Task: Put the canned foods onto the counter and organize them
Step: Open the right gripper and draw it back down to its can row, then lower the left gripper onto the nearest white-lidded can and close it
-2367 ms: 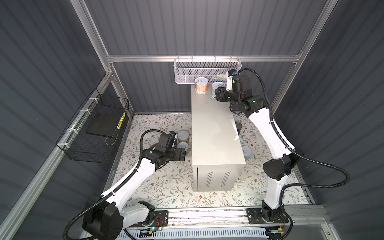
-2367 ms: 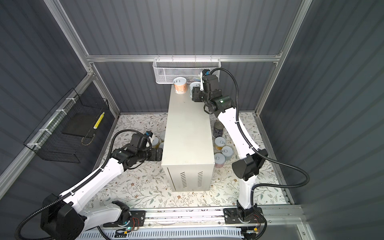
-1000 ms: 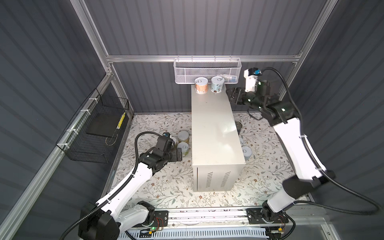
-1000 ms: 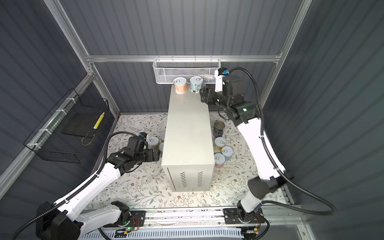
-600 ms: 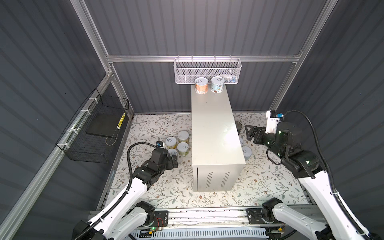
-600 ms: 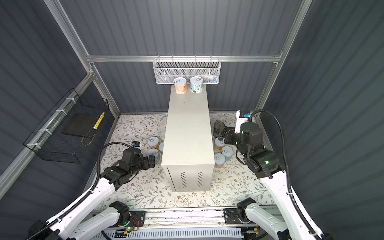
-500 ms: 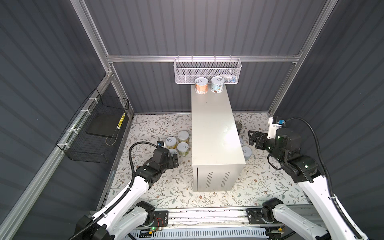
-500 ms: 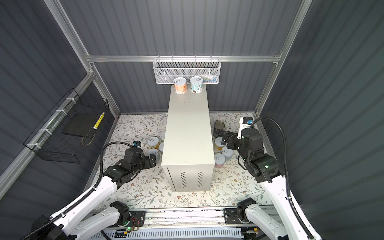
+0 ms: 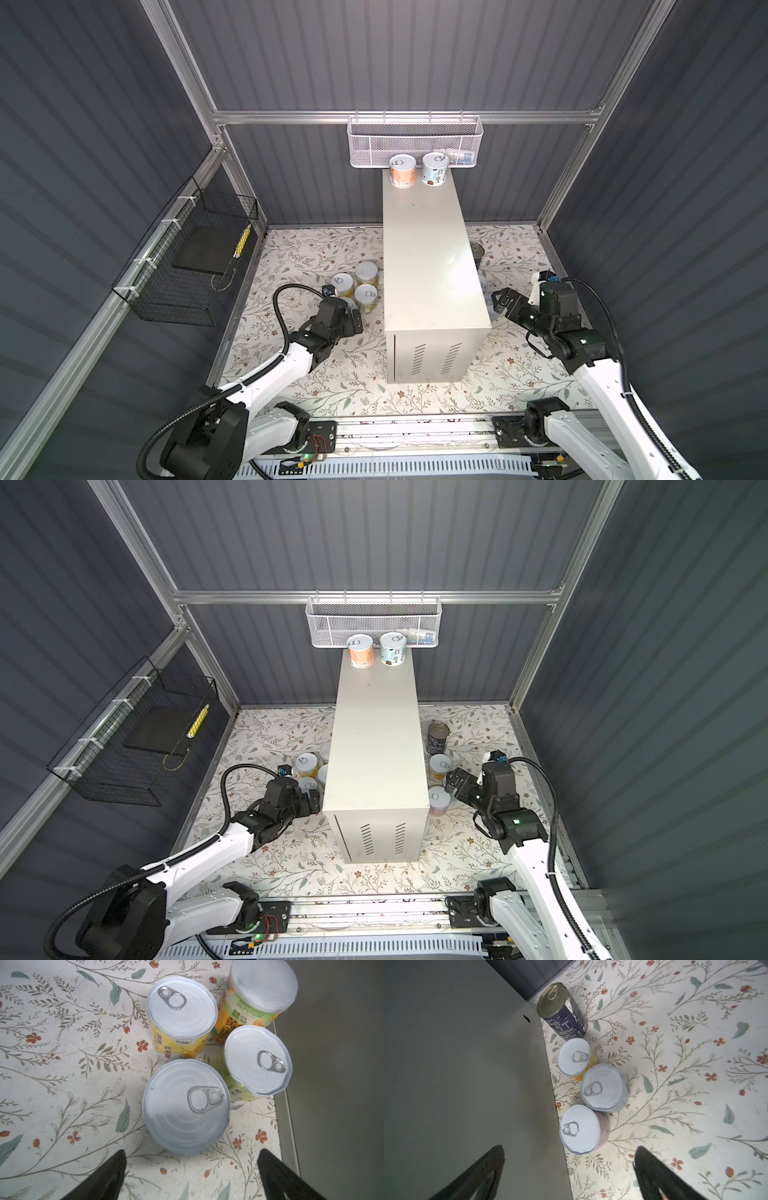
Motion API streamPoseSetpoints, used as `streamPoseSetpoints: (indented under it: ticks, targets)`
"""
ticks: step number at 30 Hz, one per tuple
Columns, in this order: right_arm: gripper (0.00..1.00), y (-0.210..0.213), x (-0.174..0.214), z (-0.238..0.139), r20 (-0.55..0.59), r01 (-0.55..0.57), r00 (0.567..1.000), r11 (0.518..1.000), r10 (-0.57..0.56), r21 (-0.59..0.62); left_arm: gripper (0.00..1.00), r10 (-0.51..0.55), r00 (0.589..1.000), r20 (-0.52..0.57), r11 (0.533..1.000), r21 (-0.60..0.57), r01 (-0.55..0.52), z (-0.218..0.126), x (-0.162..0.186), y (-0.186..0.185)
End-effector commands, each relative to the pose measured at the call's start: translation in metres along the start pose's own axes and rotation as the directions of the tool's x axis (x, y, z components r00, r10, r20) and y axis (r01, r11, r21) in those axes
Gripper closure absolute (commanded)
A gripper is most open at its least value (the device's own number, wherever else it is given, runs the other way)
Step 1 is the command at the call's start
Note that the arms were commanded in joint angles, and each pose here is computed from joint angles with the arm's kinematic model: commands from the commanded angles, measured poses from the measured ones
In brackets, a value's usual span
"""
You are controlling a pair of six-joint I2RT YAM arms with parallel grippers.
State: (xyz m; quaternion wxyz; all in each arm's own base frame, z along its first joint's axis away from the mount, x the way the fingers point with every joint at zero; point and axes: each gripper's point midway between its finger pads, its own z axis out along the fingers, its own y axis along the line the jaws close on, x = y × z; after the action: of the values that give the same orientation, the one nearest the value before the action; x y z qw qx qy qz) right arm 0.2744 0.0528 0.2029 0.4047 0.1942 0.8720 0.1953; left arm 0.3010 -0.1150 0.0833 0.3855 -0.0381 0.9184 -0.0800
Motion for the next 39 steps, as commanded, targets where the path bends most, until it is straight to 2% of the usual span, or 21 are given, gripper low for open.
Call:
streamPoseSetpoints:
  ticks: [1, 18, 30, 36, 39]
  targets:
    - [0.02, 0.013, -0.010, -0.003, 0.034, -0.011, 0.999, 0.998, 0.013, -0.060, 0.01, -0.040, 0.998, 0.042, 0.999, -0.015, 0.040, 0.010, -0.008, 0.002]
    - [0.03, 0.006, -0.015, -0.004, 0.076, 0.039, 0.996, 0.999, -0.037, -0.024, 0.04, -0.077, 0.996, 0.043, 0.987, -0.136, 0.082, 0.056, -0.006, 0.014]
    - [0.03, 0.003, -0.011, 0.003, 0.069, 0.053, 0.996, 0.998, -0.052, -0.022, 0.06, -0.098, 0.994, 0.038, 0.970, -0.218, 0.104, 0.072, 0.005, 0.029]
    - [0.03, 0.000, -0.007, 0.006, 0.068, 0.055, 0.996, 0.998, -0.053, -0.021, 0.13, -0.099, 0.994, 0.034, 0.969, -0.224, 0.104, 0.075, 0.008, 0.030]
    - [0.04, 0.003, -0.008, 0.008, 0.081, 0.051, 0.996, 0.998, -0.048, -0.040, 0.21, -0.095, 0.995, 0.030, 0.969, -0.226, 0.099, 0.075, 0.009, 0.030]
